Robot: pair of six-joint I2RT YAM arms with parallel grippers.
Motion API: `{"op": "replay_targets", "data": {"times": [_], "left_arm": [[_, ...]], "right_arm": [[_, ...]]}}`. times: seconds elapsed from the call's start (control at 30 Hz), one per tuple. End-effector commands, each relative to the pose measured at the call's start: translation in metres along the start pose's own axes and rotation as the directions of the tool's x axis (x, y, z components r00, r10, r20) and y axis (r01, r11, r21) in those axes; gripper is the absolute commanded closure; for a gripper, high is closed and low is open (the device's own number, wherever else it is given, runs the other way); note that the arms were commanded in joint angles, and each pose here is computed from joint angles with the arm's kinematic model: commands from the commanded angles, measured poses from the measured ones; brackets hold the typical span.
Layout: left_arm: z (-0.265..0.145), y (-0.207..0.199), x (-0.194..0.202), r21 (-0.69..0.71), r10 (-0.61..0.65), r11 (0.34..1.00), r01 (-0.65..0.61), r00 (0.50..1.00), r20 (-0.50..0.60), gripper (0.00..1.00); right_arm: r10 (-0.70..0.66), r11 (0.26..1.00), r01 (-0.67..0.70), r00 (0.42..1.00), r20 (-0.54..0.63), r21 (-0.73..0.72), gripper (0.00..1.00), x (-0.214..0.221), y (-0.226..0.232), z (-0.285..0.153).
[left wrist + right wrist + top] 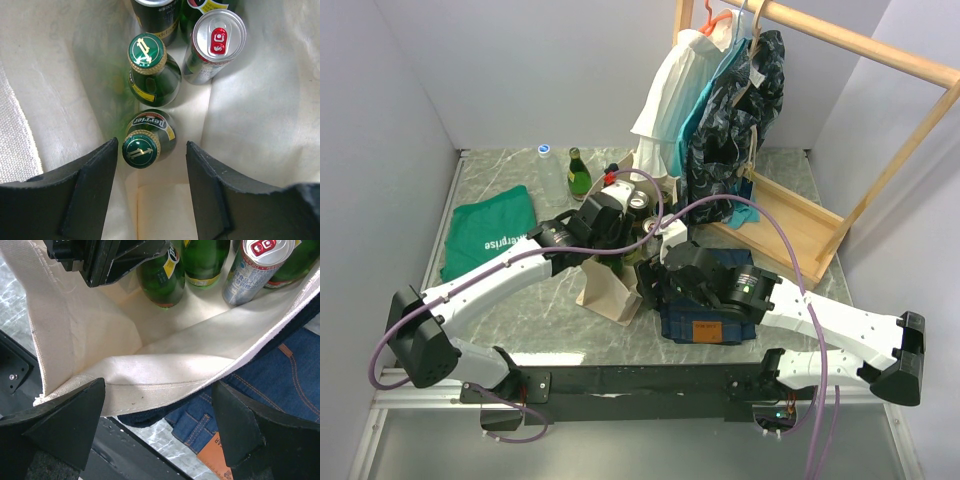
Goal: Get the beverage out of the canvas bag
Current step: Take out the drink from the canvas bag.
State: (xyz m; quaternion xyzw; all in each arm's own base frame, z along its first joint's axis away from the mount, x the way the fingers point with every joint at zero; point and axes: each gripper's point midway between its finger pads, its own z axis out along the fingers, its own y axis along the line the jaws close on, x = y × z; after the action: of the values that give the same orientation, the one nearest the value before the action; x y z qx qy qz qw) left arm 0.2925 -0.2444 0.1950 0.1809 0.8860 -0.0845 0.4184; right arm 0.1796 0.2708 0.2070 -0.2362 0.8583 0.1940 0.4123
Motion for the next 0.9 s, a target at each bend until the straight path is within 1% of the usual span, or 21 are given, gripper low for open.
{"op": "replay_targets", "data": {"times": [0.0, 0.13, 0.2, 0.33, 0.4, 0.57, 0.6, 0.63, 0.7, 0.73, 0.8, 0.87], "left_arm": [[0.0005, 0.0019, -0.0023, -0.019, -0.015, 1.0, 0.015, 1.0, 0.005, 0.4], [0.0052, 0.0055, 0.0019, -0.044, 0.011, 0.999, -0.011, 1.0, -0.02, 0.46], [0.0072, 0.0075, 0.0033, -0.059, 0.016, 0.998, -0.017, 1.0, -0.026, 0.46], [0.0076, 0.008, 0.0016, -0.063, 0.012, 0.998, -0.013, 1.0, -0.019, 0.41], [0.0079, 0.0078, 0.0015, -0.063, 0.012, 0.998, -0.013, 1.0, -0.018, 0.42], [0.0088, 0.0063, -0.0004, -0.058, 0.004, 0.998, -0.005, 1.0, -0.01, 0.51], [0.009, 0.0058, -0.0014, -0.055, 0.006, 0.998, -0.006, 1.0, -0.006, 0.55], [0.0088, 0.0057, -0.0021, -0.053, 0.004, 0.999, -0.004, 1.0, -0.004, 0.62], [0.009, 0.0043, -0.0034, -0.049, 0.002, 0.999, -0.003, 1.0, -0.001, 0.69], [0.0087, 0.0038, -0.0046, -0.045, -0.001, 0.999, 0.001, 1.0, 0.0, 0.77], [0.0095, 0.0026, -0.0037, -0.042, 0.001, 0.999, -0.001, 1.0, -0.003, 0.8], [0.009, 0.0009, -0.0053, -0.033, -0.002, 0.999, 0.002, 1.0, 0.001, 0.89]], "right_arm": [[-0.019, 1.0, 0.019, 1.0, -0.016, -0.015, 0.07, 0.0061, 0.0031, -0.0037], [-0.019, 1.0, 0.019, 1.0, -0.009, -0.013, 0.07, 0.004, 0.0027, -0.0047], [-0.017, 1.0, 0.017, 1.0, -0.008, -0.01, 0.07, 0.004, 0.0021, -0.0048], [-0.017, 1.0, 0.016, 1.0, -0.012, -0.012, 0.07, 0.0052, 0.0024, -0.0043], [-0.015, 1.0, 0.015, 1.0, -0.011, -0.012, 0.07, 0.0045, 0.0026, -0.004], [-0.018, 1.0, 0.018, 1.0, -0.012, -0.012, 0.07, 0.0054, 0.0027, -0.0032], [-0.02, 1.0, 0.019, 1.0, -0.013, -0.012, 0.07, 0.0056, 0.0032, -0.0032], [-0.019, 1.0, 0.019, 1.0, -0.013, -0.011, 0.07, 0.0057, 0.0027, -0.0028], [-0.02, 1.0, 0.02, 1.0, -0.013, -0.011, 0.07, 0.0057, 0.0026, -0.0028], [-0.019, 1.0, 0.019, 1.0, -0.013, -0.01, 0.07, 0.0056, 0.0023, -0.0032], [-0.018, 1.0, 0.018, 1.0, -0.013, -0.006, 0.07, 0.0059, 0.0014, -0.0029], [-0.02, 1.0, 0.02, 1.0, -0.014, -0.006, 0.07, 0.0066, 0.0016, -0.0023]]}}
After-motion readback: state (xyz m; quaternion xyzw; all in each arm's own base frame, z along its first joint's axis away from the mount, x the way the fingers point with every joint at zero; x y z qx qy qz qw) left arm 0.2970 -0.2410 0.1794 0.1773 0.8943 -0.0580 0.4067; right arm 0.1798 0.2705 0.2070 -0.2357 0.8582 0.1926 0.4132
